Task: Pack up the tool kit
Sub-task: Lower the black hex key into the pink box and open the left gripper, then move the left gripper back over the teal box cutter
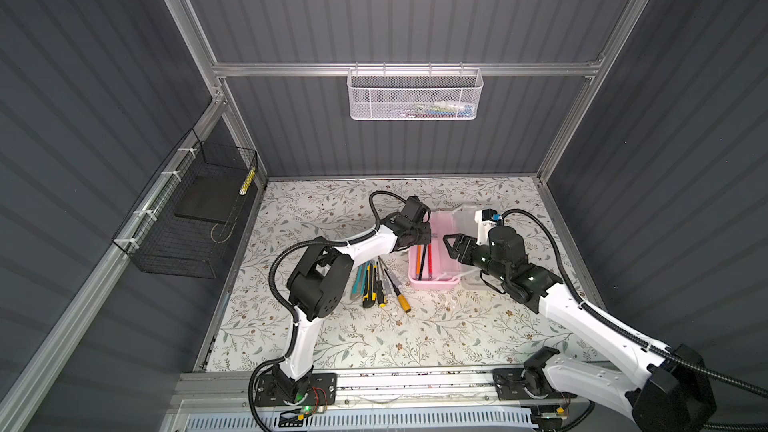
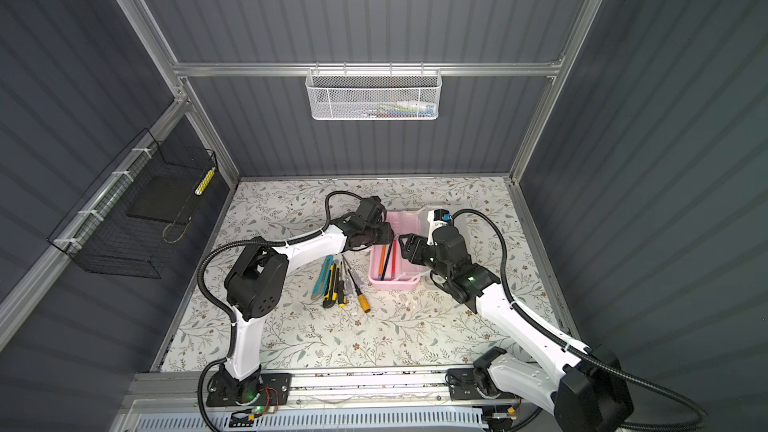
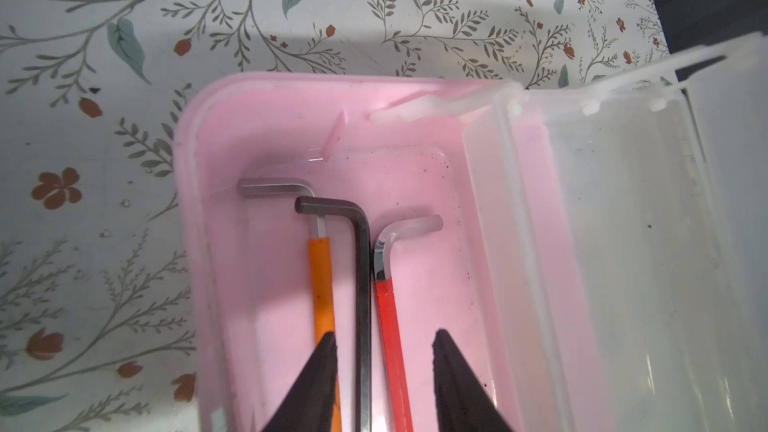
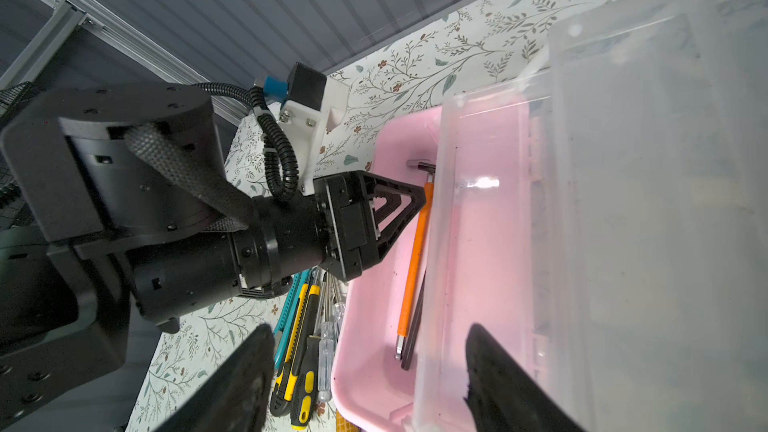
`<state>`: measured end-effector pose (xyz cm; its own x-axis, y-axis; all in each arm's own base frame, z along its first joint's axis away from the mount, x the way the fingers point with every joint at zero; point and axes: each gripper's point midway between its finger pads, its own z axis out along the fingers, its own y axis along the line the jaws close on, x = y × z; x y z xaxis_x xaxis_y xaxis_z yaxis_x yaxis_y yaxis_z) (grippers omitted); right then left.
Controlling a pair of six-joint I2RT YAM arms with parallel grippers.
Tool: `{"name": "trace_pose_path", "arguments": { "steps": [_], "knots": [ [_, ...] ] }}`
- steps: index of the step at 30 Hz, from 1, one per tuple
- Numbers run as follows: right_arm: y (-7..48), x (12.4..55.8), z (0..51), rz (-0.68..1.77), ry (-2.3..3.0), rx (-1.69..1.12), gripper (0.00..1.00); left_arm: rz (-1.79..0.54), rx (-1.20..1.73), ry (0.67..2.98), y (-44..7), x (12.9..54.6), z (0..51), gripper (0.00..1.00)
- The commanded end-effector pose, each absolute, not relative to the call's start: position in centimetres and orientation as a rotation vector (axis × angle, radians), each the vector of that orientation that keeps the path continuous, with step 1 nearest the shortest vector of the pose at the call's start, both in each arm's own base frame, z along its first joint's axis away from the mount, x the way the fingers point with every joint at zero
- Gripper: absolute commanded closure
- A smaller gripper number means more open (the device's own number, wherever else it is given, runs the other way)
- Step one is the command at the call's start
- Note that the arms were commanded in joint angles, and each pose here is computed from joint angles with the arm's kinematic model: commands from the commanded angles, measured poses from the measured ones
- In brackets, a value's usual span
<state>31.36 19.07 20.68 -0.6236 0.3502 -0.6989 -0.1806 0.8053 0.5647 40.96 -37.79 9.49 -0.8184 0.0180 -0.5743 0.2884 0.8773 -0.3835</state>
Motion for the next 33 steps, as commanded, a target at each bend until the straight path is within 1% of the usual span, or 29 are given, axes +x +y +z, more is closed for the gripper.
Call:
{"name": "trace_pose_path", "arguments": {
  "steps": [1, 10, 16, 18, 21, 25, 28, 33],
  "knots": [
    [19.4, 31.7, 21.7, 0.774, 2.094, 0.096, 0.27, -0.628, 0.258, 2.421, -37.4, 40.4, 12.2, 0.59],
    [19.8, 31.4, 22.2, 0.784, 2.106, 0.053, 0.27, -0.637, 0.287, 2.336, -36.5, 39.8, 16.3, 0.56],
    [21.2, 31.1, 22.8, 0.801, 2.102, -0.028, 0.27, -0.605, 0.301, 2.284, -34.7, 38.9, 18.9, 0.52],
    [21.8, 30.8, 23.4, 0.776, 2.101, -0.079, 0.27, -0.563, 0.298, 2.291, -33.3, 38.0, 18.6, 0.49],
    [23.0, 30.6, 23.1, 0.739, 2.136, -0.152, 0.27, -0.497, 0.292, 2.309, -31.1, 36.8, 18.5, 0.44],
    [23.9, 30.0, 23.1, 0.696, 2.155, -0.227, 0.27, -0.422, 0.231, 2.350, -27.3, 35.5, 17.5, 0.41],
    [24.6, 29.5, 22.5, 0.685, 2.185, -0.266, 0.28, -0.402, 0.122, 2.385, -23.6, 34.5, 16.3, 0.42],
    [26.0, 28.8, 21.0, 0.646, 2.254, -0.328, 0.30, -0.393, -0.050, 2.426, -18.9, 32.8, 13.9, 0.47]
  ]
}}
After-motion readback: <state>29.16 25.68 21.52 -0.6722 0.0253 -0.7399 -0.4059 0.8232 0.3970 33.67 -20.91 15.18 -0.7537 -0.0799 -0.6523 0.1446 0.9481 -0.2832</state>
